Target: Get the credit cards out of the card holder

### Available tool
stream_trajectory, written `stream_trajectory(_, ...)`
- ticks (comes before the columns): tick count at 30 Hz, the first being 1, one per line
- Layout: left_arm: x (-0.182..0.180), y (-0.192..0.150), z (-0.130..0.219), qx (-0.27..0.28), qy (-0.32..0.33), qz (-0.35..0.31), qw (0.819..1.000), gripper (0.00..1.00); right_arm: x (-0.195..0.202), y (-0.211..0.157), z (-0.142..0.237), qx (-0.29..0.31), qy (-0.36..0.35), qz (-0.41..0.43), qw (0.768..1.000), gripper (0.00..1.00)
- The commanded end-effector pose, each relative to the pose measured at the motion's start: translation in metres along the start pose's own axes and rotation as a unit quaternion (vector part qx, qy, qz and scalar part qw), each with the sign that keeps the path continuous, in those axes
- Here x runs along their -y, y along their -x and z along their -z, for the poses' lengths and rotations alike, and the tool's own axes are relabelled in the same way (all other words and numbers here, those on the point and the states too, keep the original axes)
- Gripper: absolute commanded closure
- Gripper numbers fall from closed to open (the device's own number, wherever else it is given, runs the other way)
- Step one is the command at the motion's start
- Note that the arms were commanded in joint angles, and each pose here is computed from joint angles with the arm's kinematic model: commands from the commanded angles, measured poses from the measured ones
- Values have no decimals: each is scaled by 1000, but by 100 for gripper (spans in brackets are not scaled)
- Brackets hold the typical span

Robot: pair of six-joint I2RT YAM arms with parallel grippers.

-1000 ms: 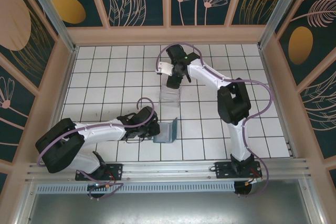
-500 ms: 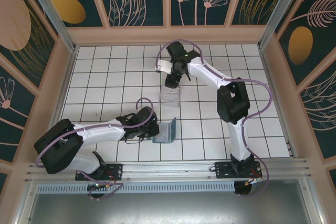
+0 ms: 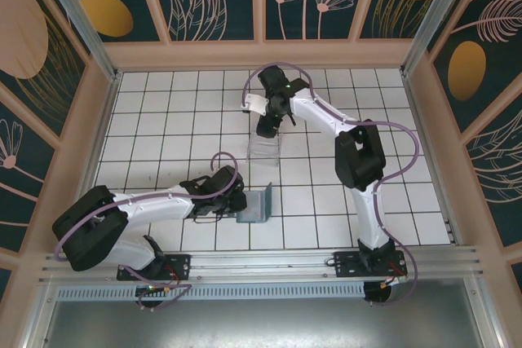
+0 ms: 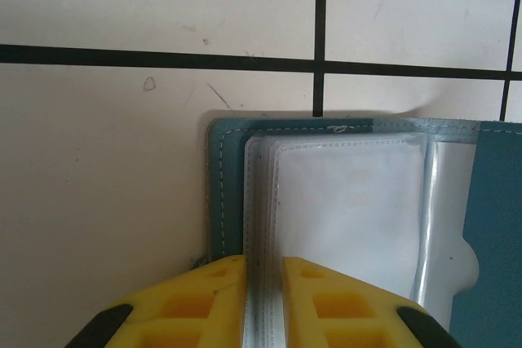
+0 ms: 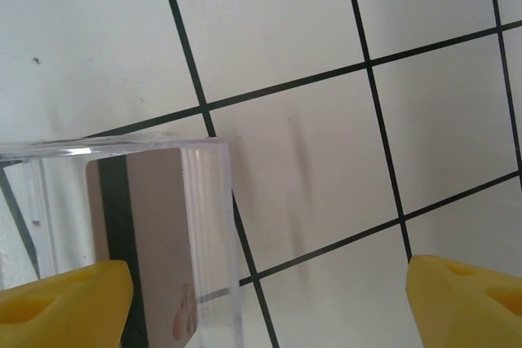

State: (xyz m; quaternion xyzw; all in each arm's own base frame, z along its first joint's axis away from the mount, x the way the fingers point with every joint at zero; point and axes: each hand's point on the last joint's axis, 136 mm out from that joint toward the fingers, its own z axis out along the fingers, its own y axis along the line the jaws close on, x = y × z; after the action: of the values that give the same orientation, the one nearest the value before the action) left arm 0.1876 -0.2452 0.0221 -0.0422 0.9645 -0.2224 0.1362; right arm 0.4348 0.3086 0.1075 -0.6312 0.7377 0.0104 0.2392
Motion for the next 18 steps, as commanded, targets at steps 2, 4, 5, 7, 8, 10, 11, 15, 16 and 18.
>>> stream_trajectory(2,-17,-7,2,-7,31,3,999,81,0,-13,-15,-21,12,-13,1000,12)
stream_trajectory(4,-17,-7,2,-7,32,4,999,81,3,-13,-14,-21,6,-15,1000,13)
stream_trajectory(5,-17,-7,2,-6,32,4,999,81,5,-13,-14,-20,3,-16,1000,13)
stream_trajectory(7,-17,-7,3,-7,31,4,999,81,7,-11,-10,-18,0,-16,1000,13)
stream_trajectory(8,-17,-7,3,-6,31,4,999,81,7,-8,-7,-14,0,-17,1000,13)
stream_trajectory(10,-18,-7,3,-6,32,4,999,81,8,-2,0,-2,0,-19,1000,13)
stream_trajectory(11,-18,-7,3,-6,33,5,999,81,7,3,5,5,0,-18,1000,13)
stream_trajectory(15,-18,-8,2,-6,32,5,999,81,-7,17,17,33,23,-9,999,13)
stream_trajectory(16,-18,-7,2,-7,31,5,999,81,-10,19,19,37,28,-6,999,13)
stream_trajectory(18,-18,-8,2,-7,31,5,999,81,-14,19,16,37,32,-5,999,13)
